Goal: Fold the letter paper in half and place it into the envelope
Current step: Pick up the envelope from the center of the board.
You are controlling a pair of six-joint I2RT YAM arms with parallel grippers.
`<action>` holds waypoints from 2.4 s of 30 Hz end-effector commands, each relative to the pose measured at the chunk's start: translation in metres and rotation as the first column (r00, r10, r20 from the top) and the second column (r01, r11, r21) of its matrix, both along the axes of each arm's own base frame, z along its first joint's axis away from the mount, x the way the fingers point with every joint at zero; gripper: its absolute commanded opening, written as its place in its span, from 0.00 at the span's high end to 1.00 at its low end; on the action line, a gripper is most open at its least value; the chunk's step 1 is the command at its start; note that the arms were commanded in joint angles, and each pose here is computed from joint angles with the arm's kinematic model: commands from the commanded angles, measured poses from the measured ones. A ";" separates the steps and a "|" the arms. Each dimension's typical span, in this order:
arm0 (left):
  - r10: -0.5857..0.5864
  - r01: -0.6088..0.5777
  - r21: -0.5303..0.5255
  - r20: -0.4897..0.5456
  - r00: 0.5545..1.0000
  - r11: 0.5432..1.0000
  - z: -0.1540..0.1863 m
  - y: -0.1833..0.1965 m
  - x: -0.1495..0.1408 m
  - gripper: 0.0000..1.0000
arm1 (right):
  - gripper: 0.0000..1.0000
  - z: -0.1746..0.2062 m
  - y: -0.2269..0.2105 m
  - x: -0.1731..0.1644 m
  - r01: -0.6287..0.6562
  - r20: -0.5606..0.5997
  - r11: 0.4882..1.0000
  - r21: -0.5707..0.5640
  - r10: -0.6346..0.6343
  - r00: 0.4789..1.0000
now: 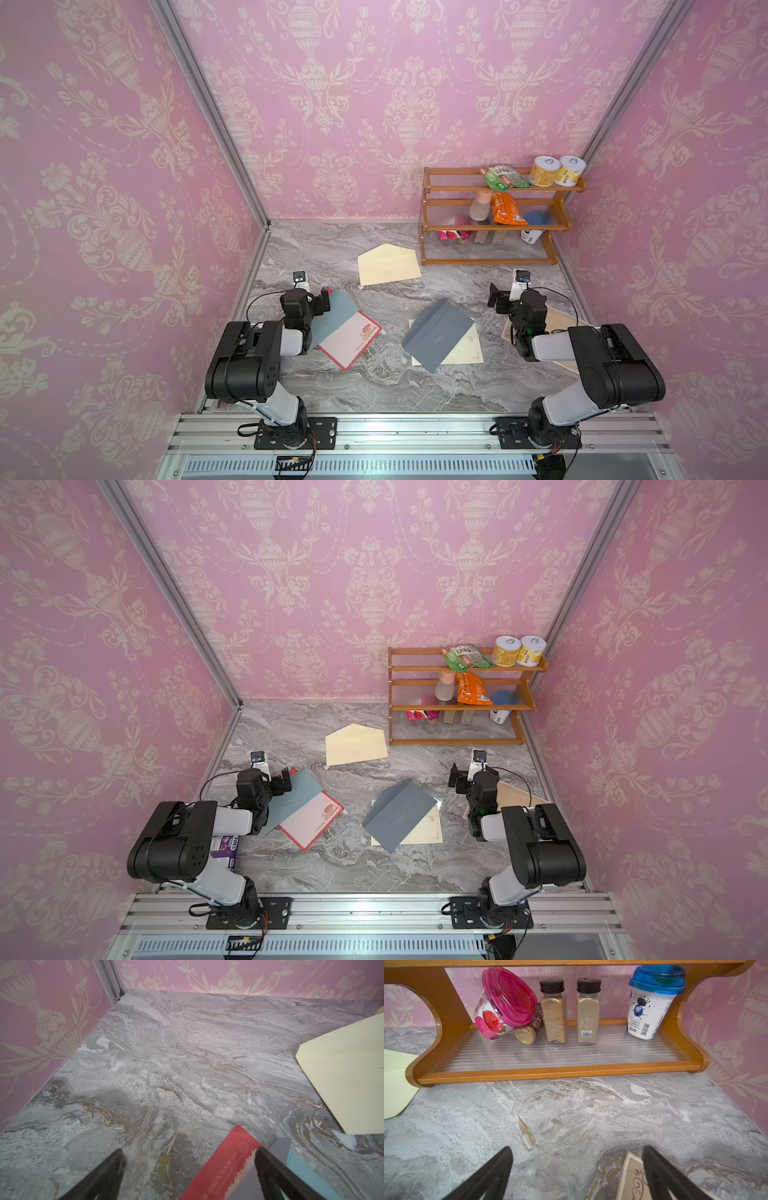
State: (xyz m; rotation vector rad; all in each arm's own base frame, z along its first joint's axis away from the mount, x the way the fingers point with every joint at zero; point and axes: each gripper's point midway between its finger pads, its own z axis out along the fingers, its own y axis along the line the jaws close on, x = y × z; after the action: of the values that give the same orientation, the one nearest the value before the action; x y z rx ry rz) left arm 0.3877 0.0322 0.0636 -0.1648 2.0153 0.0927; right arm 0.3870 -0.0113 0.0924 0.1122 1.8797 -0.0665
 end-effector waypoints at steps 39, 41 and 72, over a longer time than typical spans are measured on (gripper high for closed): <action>-0.129 0.125 -0.032 -0.288 0.949 0.992 0.049 -0.056 0.023 0.01 | 0.00 0.050 0.007 -0.020 0.045 -0.027 0.995 -0.084 -0.047 0.999; -0.140 0.136 -0.034 -0.308 0.941 0.990 0.058 -0.072 0.019 0.01 | 0.00 0.054 0.002 -0.027 0.086 -0.053 0.993 -0.077 -0.090 0.995; -0.717 0.625 -0.403 -0.572 0.398 0.668 0.015 -0.369 -0.105 0.09 | 0.00 0.051 0.031 -0.127 0.301 -0.676 0.931 0.207 -0.086 0.732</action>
State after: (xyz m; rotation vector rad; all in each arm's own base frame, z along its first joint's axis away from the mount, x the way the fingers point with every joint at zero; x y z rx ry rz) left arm 0.2864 -0.3187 0.0821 0.6999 2.6913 -0.5020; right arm 0.2666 0.0140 0.1340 0.5630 2.5639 0.0112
